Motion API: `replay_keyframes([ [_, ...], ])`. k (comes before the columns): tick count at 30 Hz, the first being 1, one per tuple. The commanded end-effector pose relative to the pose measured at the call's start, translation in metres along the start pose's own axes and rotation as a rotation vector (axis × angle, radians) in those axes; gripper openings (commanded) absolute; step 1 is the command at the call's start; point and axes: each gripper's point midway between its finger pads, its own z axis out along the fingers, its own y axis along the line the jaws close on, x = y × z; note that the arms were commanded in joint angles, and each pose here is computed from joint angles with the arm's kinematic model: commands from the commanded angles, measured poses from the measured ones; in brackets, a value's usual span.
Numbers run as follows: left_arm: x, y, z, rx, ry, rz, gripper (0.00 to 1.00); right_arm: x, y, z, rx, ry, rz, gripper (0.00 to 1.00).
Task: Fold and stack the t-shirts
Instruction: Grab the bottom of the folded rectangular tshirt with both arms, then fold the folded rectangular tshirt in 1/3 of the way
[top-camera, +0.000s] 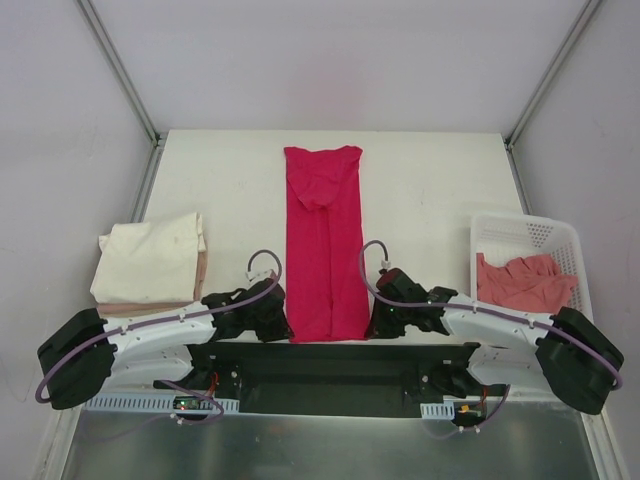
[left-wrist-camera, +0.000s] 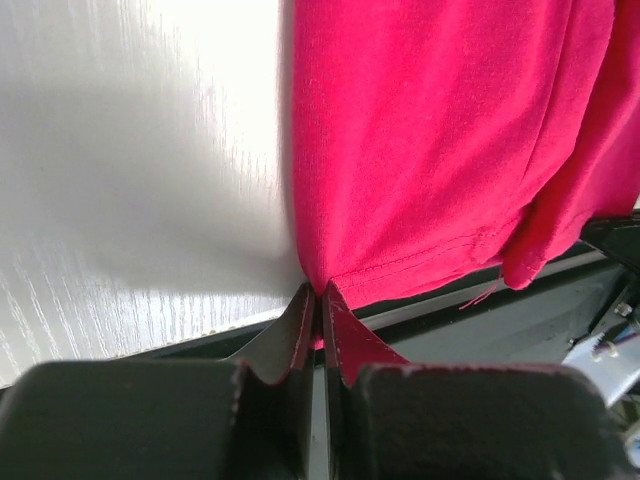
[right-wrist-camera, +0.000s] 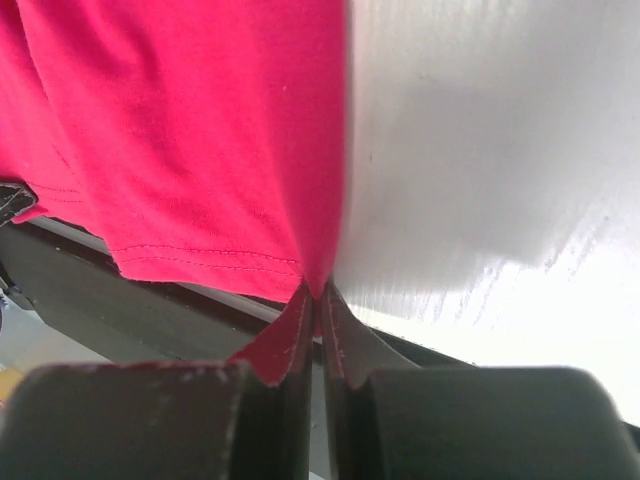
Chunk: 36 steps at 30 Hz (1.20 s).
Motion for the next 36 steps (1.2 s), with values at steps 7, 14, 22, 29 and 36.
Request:
replay_keyframes([
  [7,0.025,0.019,-0.008,0.033,0.07,-0.032,0.0,0.026,-0.019,-0.01,0.003,0.017,-0.011,0.01],
  [14,0.003,-0.022,-0.026,0.143,-0.018,0.013,0.0,-0.006,0.027,-0.035,-0.098,-0.106,-0.112,0.01],
  [22,-0.069,-0.053,-0.048,0.13,-0.275,0.045,0.0,-0.071,0.049,-0.061,-0.031,-0.263,-0.173,0.01],
  [29,-0.143,-0.073,-0.059,0.082,-0.367,0.049,0.0,-0.14,0.069,-0.078,0.011,-0.377,-0.194,0.01],
  [36,-0.207,-0.091,-0.06,0.073,-0.403,0.068,0.0,-0.208,0.083,-0.086,0.021,-0.427,-0.179,0.01],
])
